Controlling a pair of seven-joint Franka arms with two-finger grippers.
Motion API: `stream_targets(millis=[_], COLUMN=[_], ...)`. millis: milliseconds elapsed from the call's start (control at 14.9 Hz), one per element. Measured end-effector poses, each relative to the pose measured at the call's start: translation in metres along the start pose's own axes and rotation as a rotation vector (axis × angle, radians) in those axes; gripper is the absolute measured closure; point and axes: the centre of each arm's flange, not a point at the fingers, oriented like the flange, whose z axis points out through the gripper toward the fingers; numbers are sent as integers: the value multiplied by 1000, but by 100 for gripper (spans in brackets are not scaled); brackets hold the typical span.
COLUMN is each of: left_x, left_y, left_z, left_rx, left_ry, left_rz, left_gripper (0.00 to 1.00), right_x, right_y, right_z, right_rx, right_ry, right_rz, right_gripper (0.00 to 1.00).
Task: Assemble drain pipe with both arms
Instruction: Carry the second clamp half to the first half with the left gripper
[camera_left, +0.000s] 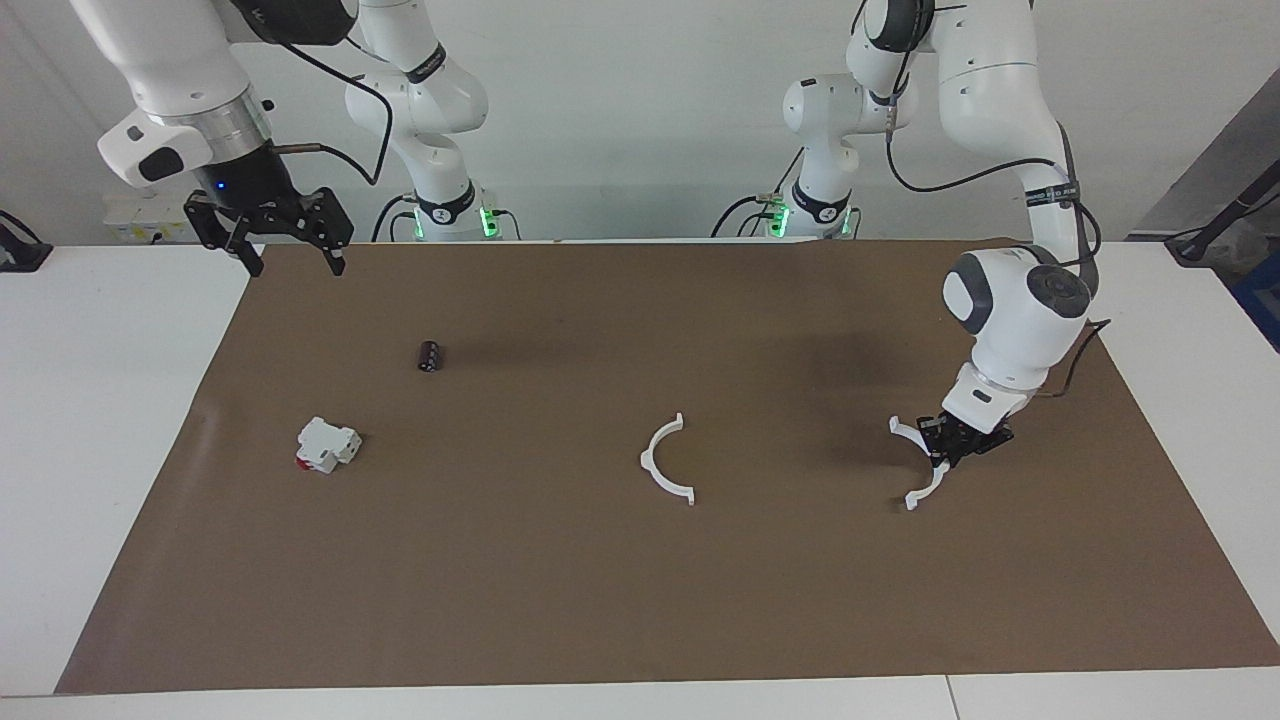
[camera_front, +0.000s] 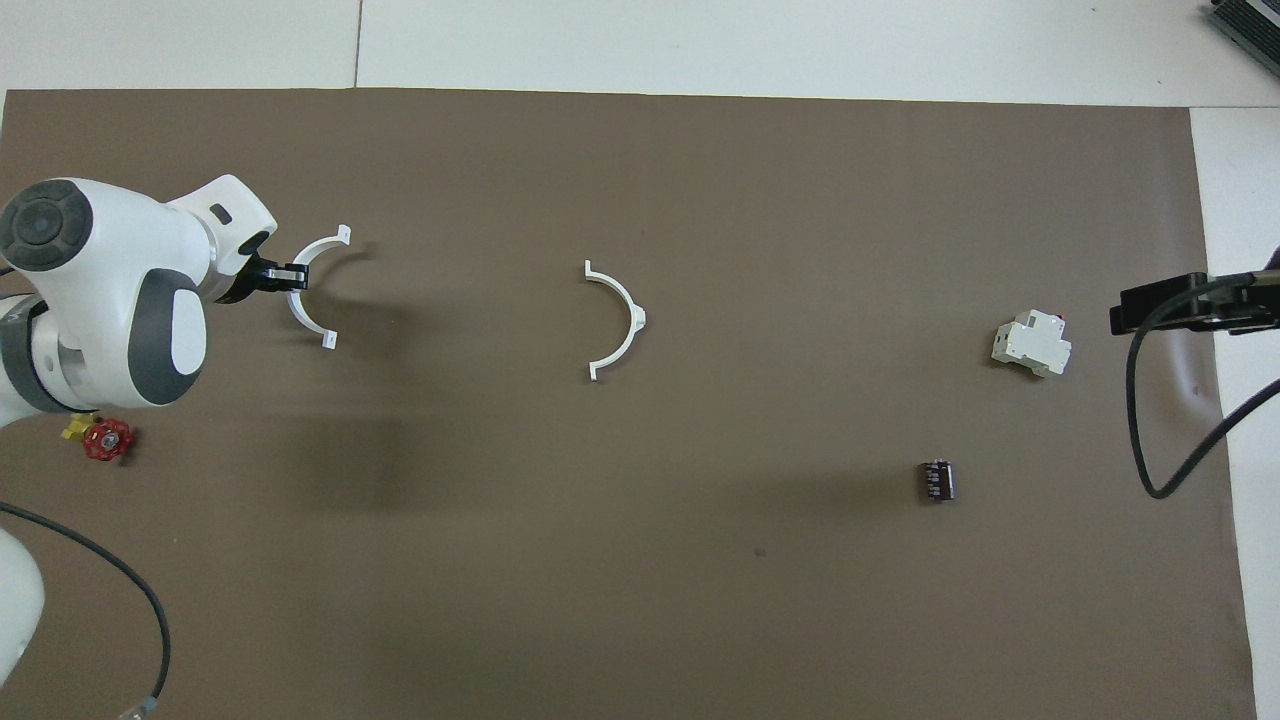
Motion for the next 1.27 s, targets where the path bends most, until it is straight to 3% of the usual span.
stream_targets(millis=[268, 870, 1271], left_x=[5, -18, -19], left_y=[66, 219, 275], left_z=[-4, -3, 8], left_rx=[-13, 52, 57], left_ry=[9, -15, -27], left_rz=[-37, -168, -192], left_gripper=[80, 80, 80], right_x=[0, 0, -1], right_y=[3, -3, -3], right_z=[1, 2, 1], right_rx=[0, 0, 0], right_ry=[-3, -4, -3], right_rz=[5, -6, -6], right_gripper=[0, 0, 0])
